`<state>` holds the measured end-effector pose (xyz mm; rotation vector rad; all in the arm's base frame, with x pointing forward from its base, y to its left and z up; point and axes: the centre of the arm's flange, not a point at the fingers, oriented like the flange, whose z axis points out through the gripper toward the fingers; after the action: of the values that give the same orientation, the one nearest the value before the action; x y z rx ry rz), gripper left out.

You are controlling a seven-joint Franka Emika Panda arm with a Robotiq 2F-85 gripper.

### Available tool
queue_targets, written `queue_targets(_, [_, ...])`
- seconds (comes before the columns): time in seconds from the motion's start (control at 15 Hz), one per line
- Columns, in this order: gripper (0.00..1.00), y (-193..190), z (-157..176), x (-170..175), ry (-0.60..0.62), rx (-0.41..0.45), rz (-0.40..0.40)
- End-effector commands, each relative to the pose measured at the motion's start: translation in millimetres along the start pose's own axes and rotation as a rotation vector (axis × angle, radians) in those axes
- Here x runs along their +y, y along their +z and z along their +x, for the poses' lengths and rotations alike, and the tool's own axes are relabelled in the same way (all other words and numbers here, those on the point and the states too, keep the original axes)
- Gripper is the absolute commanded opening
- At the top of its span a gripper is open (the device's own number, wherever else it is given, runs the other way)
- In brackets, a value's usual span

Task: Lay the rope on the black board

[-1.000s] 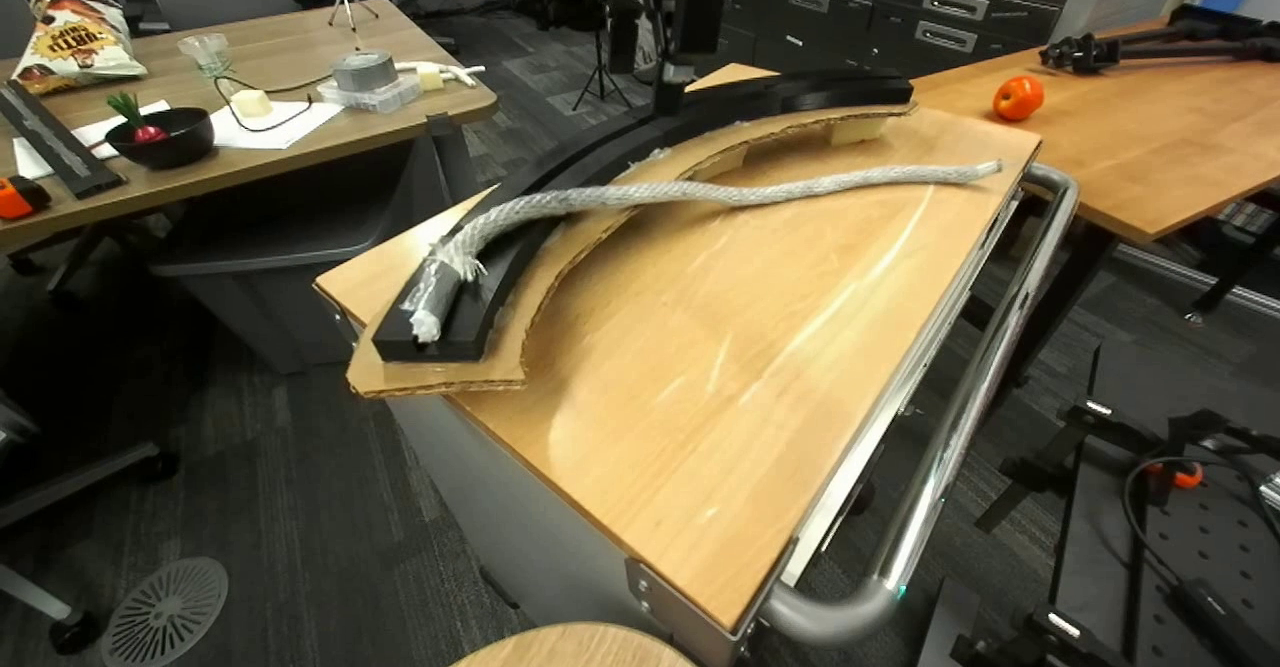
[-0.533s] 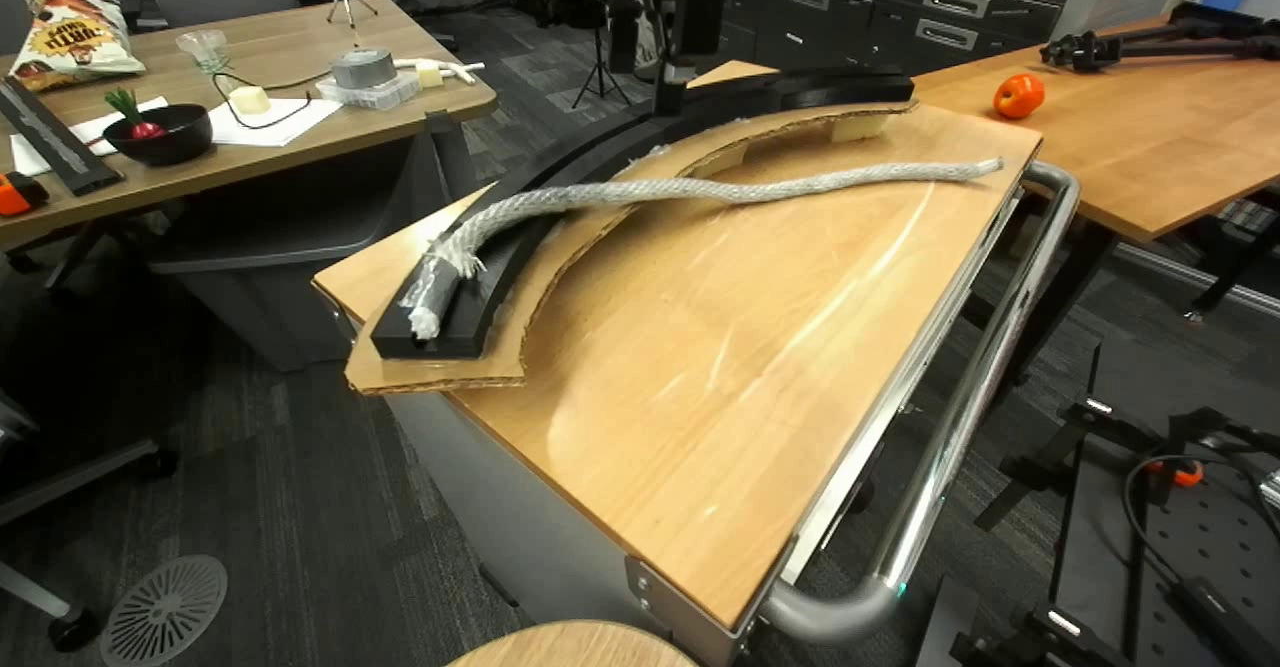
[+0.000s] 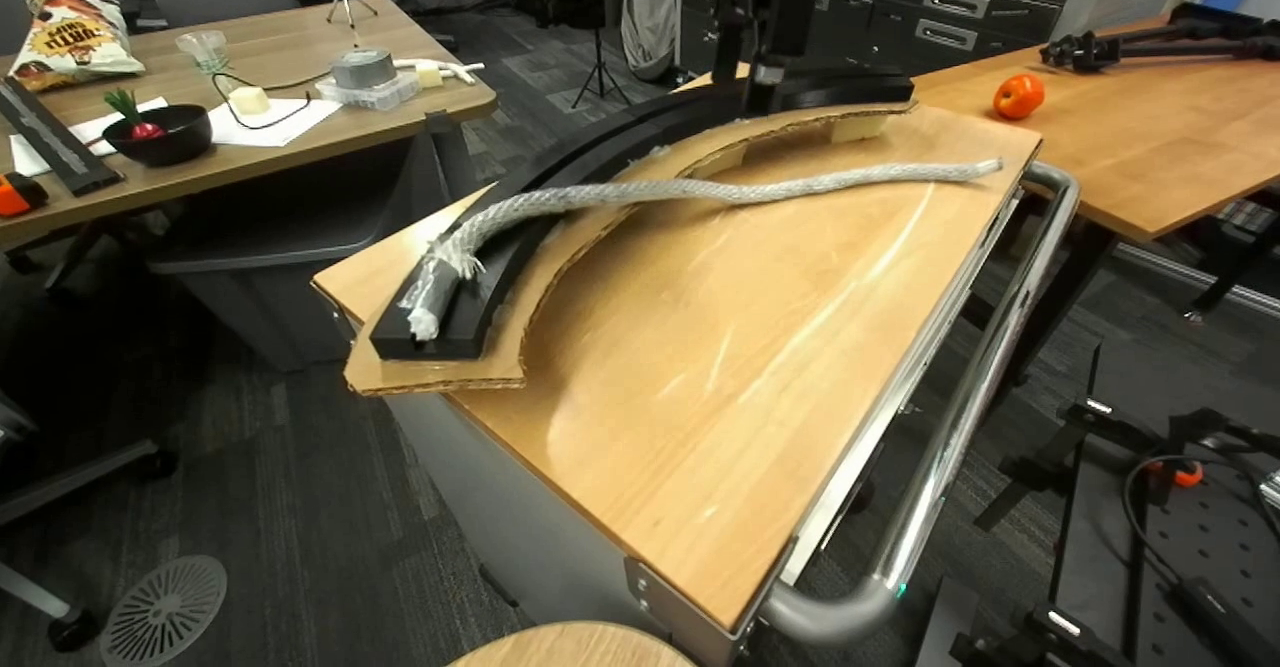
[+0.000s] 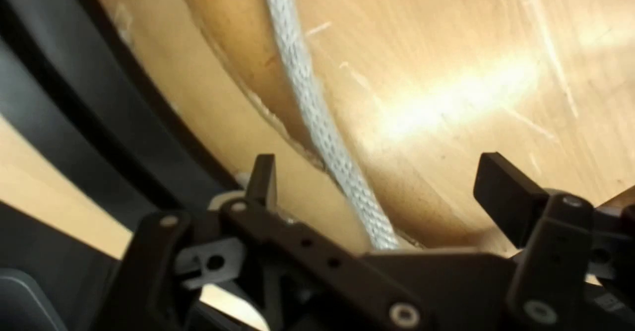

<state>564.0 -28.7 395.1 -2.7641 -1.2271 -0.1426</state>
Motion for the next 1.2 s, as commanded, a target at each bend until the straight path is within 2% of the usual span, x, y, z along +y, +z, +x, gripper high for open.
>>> queue_targets(0.0, [1.00,7.1,-65.9,-17.7,0.114,-0.001,0.063])
queue_targets(0.13, [1.00,16.9,-97.2,-20.0,0.169,-0.027,0.077])
queue_targets(0.27, [1.00,27.6,-122.9,-17.3,0.238,-0.053,0.058])
queue_targets(0.47, [1.00,39.4,-145.1,-10.8,0.304,-0.056,0.030])
queue_targets(0.53, [1.00,41.4,-133.5,0.0,0.269,-0.069,0.073])
queue_targets(0.73, [1.00,46.0,-137.5,0.7,0.277,-0.074,0.079])
queue_targets(1.13, [1.00,55.4,-131.4,22.8,0.249,-0.181,-0.071])
